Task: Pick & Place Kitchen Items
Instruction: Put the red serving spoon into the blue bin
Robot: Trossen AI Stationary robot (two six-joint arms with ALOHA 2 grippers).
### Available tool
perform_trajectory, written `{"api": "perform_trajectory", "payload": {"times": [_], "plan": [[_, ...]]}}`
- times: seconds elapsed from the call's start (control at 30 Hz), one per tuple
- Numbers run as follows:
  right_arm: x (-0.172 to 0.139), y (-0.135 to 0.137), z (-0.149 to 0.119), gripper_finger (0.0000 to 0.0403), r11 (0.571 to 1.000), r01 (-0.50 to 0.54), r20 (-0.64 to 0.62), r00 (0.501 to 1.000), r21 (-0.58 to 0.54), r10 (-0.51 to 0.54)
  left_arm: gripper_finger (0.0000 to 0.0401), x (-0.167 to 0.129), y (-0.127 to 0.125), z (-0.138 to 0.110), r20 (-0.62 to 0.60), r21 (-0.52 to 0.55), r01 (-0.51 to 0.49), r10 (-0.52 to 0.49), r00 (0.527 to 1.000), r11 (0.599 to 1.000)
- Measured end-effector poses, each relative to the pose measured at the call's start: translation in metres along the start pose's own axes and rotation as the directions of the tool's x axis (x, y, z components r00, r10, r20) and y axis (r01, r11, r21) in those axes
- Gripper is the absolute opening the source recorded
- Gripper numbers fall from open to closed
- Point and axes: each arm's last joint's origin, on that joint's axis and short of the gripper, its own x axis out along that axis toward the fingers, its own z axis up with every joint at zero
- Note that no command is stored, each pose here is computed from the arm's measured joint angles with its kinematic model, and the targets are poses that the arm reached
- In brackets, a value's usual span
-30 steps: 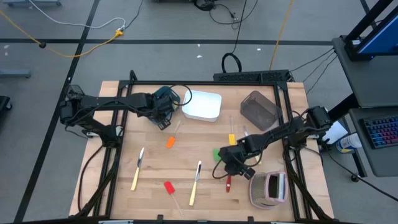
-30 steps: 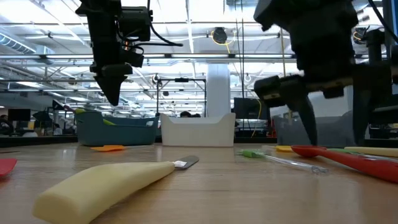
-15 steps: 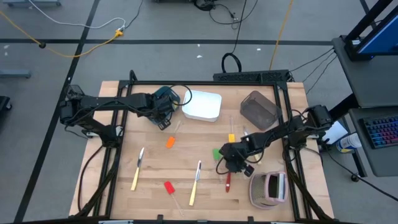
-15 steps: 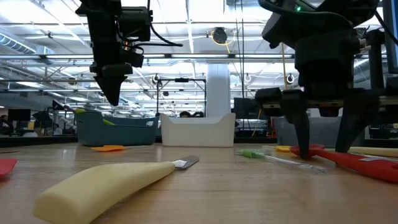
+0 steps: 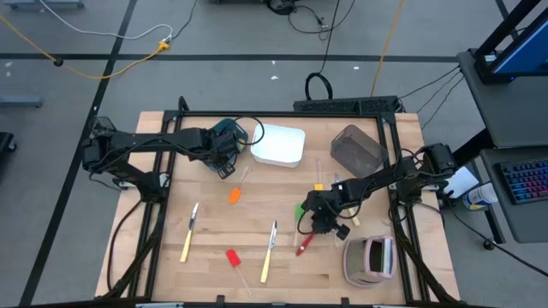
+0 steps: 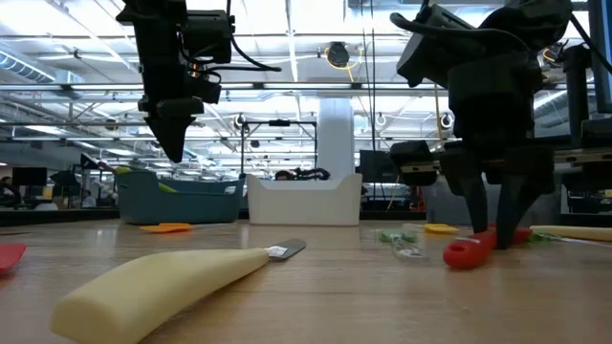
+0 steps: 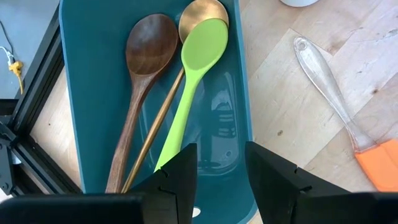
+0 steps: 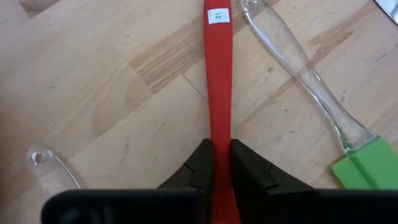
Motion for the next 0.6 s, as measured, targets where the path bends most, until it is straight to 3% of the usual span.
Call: {"api": "perform_trajectory", "payload": {"times": [0.3, 0.47, 0.6], "plan": [[-0.020, 0.001, 0.009, 0.0032, 0.998, 0.062, 0.058, 0.996, 0.026, -0.064, 0.0141, 0.000, -0.001, 0.000, 0.001, -0.013, 0.002, -0.002, 1.000, 1.000], [-0.045, -0.001, 0.019, 0.0028, 0.977, 0.184, 0.107, 0.975, 0.105, -0.195, 0.0141, -0.003, -0.008, -0.001, 0.024, 0.003, 0.016, -0.016, 1.000, 1.000], [-0.061, -0.005, 0.020, 0.0035, 0.936, 0.326, 0.091, 0.936, 0.131, -0.339, 0.0141, -0.006, -0.019, 0.005, 0.108, 0.020, 0.074, -0.076, 0.991, 0.997]]}}
